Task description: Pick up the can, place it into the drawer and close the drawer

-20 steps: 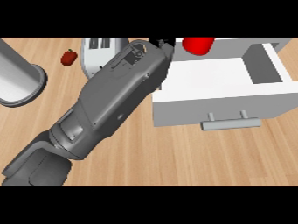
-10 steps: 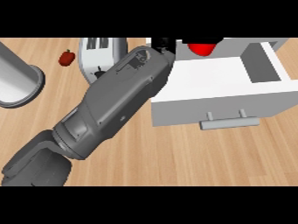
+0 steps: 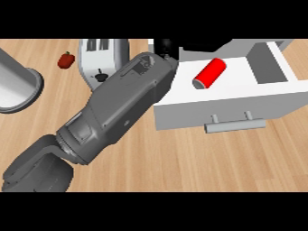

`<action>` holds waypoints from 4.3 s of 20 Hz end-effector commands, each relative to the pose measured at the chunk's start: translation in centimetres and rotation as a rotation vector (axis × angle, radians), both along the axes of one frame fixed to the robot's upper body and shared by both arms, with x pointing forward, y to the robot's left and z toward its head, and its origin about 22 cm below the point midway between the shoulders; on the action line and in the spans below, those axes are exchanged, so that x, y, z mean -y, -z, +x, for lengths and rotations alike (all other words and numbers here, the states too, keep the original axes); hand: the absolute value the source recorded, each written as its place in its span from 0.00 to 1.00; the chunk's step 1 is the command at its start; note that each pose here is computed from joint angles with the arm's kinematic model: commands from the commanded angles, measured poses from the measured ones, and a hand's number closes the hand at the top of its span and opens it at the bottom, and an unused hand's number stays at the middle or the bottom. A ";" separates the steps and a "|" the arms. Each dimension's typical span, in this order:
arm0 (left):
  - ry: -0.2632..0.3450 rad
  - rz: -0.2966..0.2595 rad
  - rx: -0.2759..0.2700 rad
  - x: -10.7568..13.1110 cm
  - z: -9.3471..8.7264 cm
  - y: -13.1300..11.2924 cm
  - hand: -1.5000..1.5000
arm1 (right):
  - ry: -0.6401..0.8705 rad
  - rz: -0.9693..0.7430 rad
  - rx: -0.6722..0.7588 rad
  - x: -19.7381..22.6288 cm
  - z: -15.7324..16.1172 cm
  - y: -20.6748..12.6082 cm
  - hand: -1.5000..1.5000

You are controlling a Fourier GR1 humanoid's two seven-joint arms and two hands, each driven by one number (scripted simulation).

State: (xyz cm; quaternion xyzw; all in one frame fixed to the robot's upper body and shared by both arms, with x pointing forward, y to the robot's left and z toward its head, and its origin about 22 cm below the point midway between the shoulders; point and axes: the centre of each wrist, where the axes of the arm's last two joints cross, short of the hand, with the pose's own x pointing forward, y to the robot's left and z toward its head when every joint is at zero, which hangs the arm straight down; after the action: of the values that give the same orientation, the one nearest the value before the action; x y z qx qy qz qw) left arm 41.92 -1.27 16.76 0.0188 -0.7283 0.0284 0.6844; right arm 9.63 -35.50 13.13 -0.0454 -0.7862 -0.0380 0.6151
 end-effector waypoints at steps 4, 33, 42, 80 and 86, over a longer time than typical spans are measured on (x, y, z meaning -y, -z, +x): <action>-0.024 0.005 -0.003 -0.3 0.4 0.3 0.00 | 0.005 0.008 0.024 0.2 -0.3 -0.5 0.00; 0.004 -0.111 0.098 0.5 0.0 -1.4 0.00 | -0.035 -0.797 0.234 -8.4 10.3 -2.6 0.00; -0.007 -0.084 0.082 -0.7 0.3 -2.0 0.00 | -0.029 -1.001 0.231 -12.6 17.7 -0.1 0.00; -0.080 -0.076 0.100 -11.5 -1.2 -4.7 0.00 | 0.210 -1.397 0.155 -15.2 34.5 7.2 0.00; -0.054 -0.054 0.100 -11.8 -2.1 -5.7 0.00 | 0.278 -1.406 0.178 -15.5 35.5 6.0 0.00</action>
State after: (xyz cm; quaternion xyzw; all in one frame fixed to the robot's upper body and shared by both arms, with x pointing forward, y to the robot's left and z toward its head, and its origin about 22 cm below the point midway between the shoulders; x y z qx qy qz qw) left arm 40.38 10.72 21.97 0.0200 -0.7565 0.0762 0.6492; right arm 44.27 -19.55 5.75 -0.5177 -0.6579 0.4069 0.3655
